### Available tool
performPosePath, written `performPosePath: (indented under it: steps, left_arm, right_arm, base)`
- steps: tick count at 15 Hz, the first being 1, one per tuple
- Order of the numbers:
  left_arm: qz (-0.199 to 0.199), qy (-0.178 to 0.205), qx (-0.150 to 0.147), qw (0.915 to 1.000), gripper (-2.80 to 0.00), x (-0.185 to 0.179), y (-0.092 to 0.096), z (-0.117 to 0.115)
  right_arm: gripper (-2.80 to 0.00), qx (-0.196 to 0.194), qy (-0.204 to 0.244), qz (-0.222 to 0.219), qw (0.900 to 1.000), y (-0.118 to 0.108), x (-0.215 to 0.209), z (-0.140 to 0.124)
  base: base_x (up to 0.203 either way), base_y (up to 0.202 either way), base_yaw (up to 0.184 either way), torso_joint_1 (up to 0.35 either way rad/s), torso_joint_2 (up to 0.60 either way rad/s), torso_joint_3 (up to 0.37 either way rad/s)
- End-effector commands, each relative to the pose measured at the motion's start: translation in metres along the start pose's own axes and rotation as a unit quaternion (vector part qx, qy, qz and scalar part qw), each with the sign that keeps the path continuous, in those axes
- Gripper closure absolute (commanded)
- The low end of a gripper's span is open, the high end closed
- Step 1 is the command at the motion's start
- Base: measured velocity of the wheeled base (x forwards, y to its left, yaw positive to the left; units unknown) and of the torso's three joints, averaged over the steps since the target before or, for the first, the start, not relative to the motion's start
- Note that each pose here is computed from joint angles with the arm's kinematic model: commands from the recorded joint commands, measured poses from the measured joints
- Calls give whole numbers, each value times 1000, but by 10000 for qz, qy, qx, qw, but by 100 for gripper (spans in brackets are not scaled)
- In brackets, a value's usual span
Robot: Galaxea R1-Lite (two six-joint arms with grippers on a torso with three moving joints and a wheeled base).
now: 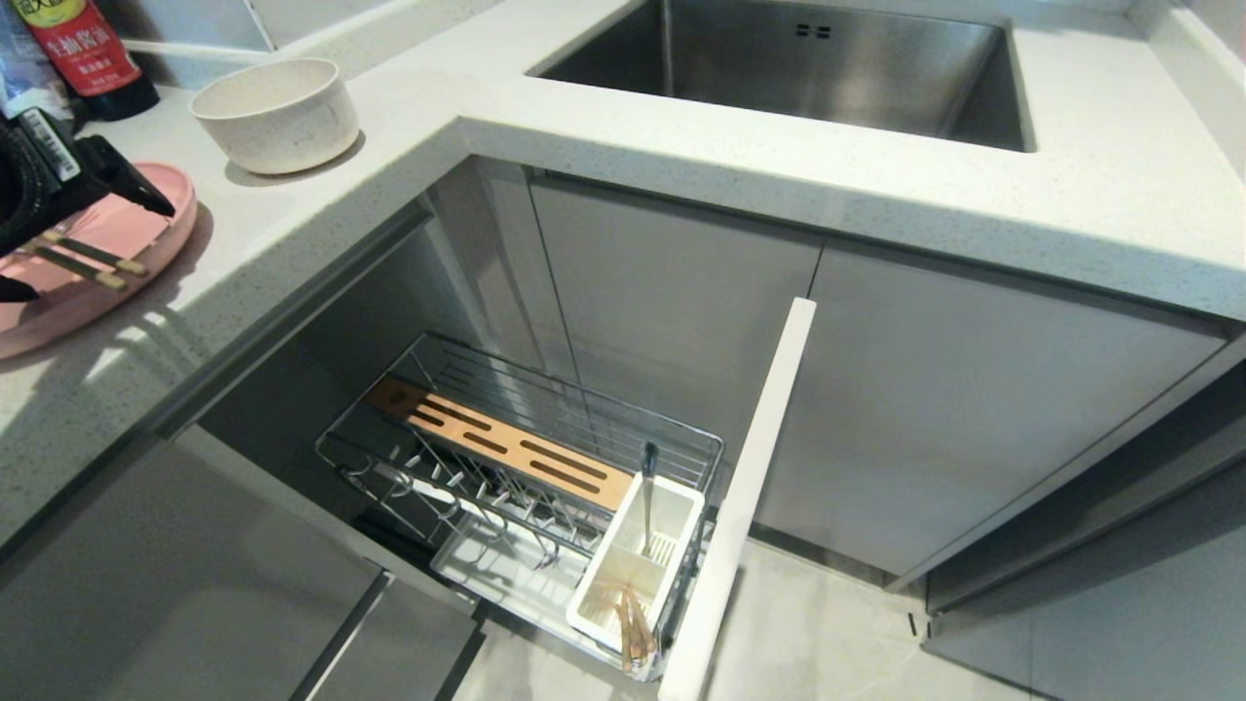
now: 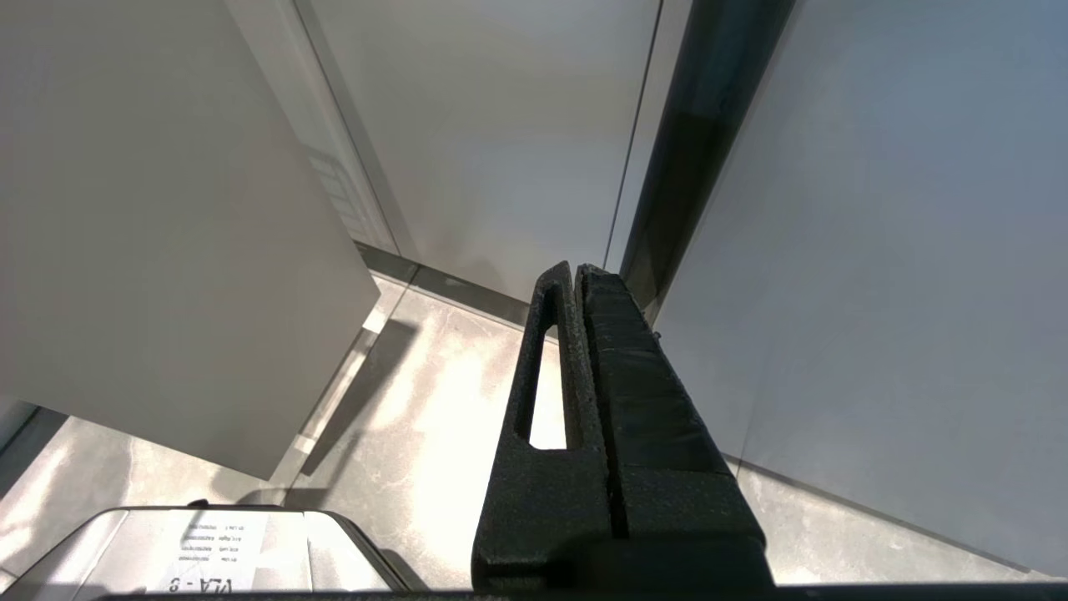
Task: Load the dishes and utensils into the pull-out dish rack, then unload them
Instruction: Pick up the chopsticks and place it in the cupboard
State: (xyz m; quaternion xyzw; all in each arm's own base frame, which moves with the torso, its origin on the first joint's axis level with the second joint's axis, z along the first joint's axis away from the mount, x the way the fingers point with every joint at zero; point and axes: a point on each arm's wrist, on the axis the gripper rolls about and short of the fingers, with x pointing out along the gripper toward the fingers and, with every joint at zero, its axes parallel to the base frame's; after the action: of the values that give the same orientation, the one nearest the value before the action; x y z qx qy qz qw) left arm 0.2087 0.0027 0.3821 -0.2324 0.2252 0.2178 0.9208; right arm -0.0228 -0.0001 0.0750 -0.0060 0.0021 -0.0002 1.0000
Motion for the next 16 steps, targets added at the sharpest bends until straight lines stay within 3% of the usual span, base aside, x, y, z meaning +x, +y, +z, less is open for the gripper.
performPosePath:
  steps: [1, 3, 4, 5, 16]
  left_arm:
    - [39, 57, 2, 10000, -280, 3, 0, -1]
    - [56, 81, 11, 10000, -280, 5, -1, -2]
    - [65, 80, 13, 9999, -164, 5, -1, -2]
    - [72, 77, 21, 9999, 0, 5, -1, -2]
    - [27, 25, -1, 10000, 0, 4, -1, 0]
  right_arm:
    - [0, -2, 2, 2, 10000, 0, 0, 0]
    - [0, -2, -6, 2, 10000, 0, 0, 0]
    - [0, -2, 1, 2, 10000, 0, 0, 0]
    - [0, -2, -4, 2, 10000, 0, 0, 0]
    - [0, -2, -6, 2, 10000, 0, 0, 0]
  base:
    - [0, 0, 0, 0, 0, 0]
    - [0, 0, 0, 0, 0, 0]
    - [0, 0, 0, 0, 0, 0]
    - [0, 0, 0, 0, 0, 0]
    - [0, 0, 0, 0, 0, 0]
